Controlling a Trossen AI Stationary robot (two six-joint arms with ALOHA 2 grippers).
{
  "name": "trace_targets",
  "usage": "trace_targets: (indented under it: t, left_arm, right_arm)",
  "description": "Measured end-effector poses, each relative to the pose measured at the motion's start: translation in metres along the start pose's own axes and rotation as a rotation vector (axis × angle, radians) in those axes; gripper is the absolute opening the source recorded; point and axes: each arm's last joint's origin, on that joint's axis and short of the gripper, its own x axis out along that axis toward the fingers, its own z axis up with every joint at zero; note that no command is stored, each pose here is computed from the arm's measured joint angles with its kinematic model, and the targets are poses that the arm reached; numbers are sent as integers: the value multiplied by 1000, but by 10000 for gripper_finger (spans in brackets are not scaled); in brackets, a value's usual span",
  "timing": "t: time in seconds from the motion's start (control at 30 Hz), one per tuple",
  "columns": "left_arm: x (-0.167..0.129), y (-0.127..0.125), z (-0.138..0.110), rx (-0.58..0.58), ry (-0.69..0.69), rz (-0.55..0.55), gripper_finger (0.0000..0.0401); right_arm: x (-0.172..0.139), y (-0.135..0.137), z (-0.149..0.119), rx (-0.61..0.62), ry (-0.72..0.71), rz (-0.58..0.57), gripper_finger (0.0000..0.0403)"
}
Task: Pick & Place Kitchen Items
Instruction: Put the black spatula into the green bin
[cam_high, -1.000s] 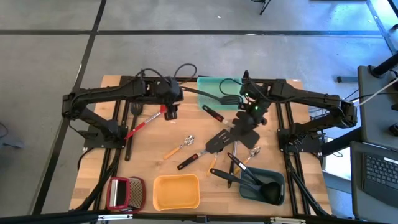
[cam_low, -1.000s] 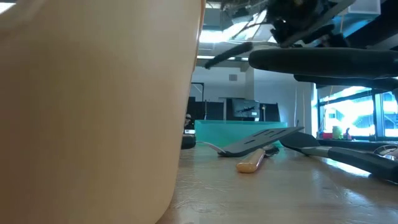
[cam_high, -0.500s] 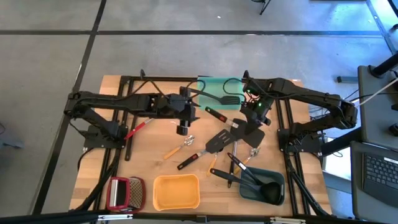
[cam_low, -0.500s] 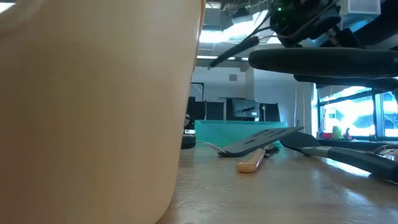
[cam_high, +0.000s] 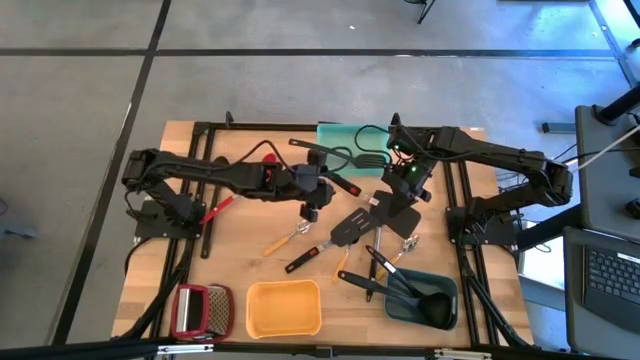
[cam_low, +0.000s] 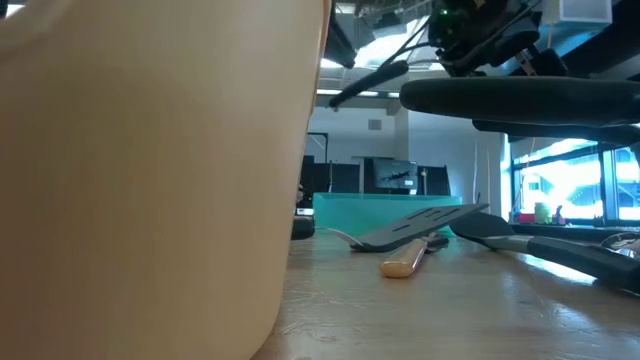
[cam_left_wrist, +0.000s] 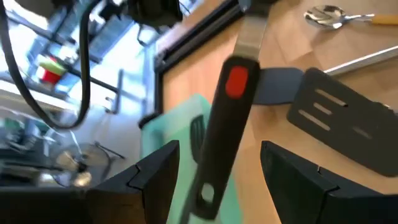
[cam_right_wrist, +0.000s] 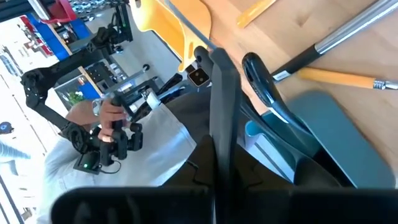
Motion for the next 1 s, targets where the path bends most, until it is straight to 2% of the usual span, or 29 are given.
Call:
trace_targets:
  t: [0.17,0.33,0.6,0.9,1.0]
  left_arm:
    - [7,3,1,16,-39,2,220]
    - [26,0,-8,-2,-4,-32,220]
    - [50,-13,-12,56,14,-38,219]
    - [51,-7,-3,41,-76,33,217]
    - [52,-6,-4,45,-76,20,212]
  right_arm:
    - [1,0,1,-4,-29,-31,6]
    - [1,0,1,-11,-33,-30,6]
    - [1,0,1,-8,-34,-30,6]
    - [1,1,2,-18,-38,-25,6]
    - [1,1,2,-18,-38,-25,6]
